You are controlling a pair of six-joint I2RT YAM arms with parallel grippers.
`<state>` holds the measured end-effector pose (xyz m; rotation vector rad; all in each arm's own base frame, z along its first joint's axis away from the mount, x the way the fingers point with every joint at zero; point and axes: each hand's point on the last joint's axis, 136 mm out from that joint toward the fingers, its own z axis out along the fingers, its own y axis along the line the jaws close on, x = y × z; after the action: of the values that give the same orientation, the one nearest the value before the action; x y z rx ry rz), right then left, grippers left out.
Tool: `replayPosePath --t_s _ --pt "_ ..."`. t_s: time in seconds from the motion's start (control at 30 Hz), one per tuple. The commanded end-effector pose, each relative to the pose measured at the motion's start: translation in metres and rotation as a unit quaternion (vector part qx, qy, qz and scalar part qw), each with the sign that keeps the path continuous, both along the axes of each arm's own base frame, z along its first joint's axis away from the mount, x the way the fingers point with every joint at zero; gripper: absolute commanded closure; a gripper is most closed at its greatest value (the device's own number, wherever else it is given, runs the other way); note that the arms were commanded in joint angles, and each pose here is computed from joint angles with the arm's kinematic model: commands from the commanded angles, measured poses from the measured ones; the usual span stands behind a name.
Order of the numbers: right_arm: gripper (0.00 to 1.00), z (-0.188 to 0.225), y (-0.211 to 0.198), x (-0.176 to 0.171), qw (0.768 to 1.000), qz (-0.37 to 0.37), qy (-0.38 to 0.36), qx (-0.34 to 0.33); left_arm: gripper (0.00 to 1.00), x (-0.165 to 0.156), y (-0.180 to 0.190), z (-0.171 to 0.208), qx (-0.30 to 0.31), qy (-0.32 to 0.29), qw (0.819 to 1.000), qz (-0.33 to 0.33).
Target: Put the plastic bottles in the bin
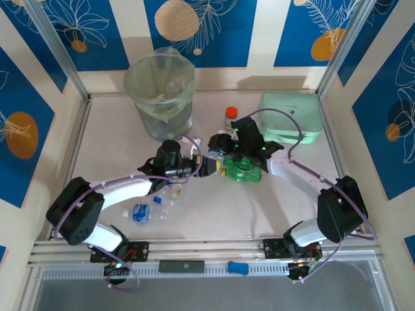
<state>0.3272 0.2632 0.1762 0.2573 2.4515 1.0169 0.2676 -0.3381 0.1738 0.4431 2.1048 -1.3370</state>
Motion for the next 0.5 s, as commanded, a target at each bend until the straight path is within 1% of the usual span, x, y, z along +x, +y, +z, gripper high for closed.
replayPosePath --t_s 0.0,0.23,0.3,0.33,0.37,0.4,0.47 --pt "0.47 0.0322 0.0071 0.0028 0.999 0.013 -0.033 0.03 0.34 -0.0018 -0.0099 0.0157 -0.021 -0.022 0.999 -0.02" --pt "0.47 0.0328 0.0063 0.001 0.999 0.011 -0.034 0.033 0.35 -0.0003 -0.0148 0.0068 -0.026 -0.005 0.999 -0.024" --pt "0.47 0.0332 0.0051 0.0 0.999 0.009 -0.035 0.034 0.41 0.0004 -0.0168 0.0064 -0.03 -0.002 0.999 -0.026" --pt "0.46 0.0329 0.0042 -0.0002 0.999 0.007 -0.035 0.033 0.43 0.001 -0.0175 0.0064 -0.031 -0.002 0.999 -0.026" --pt "0.44 0.0334 0.0031 -0.0006 0.999 0.005 -0.036 0.032 0.43 0.0014 -0.018 0.0067 -0.033 -0.002 0.999 -0.026" --pt "0.39 0.0344 0.002 -0.0006 0.999 0.003 -0.037 0.03 0.45 0.0019 -0.0184 0.007 -0.034 -0.001 0.999 -0.026" --pt "0.24 0.0365 -0.0007 -0.0007 0.999 -0.001 -0.039 0.027 0.46 0.003 -0.0182 0.0076 -0.035 -0.002 0.999 -0.023"
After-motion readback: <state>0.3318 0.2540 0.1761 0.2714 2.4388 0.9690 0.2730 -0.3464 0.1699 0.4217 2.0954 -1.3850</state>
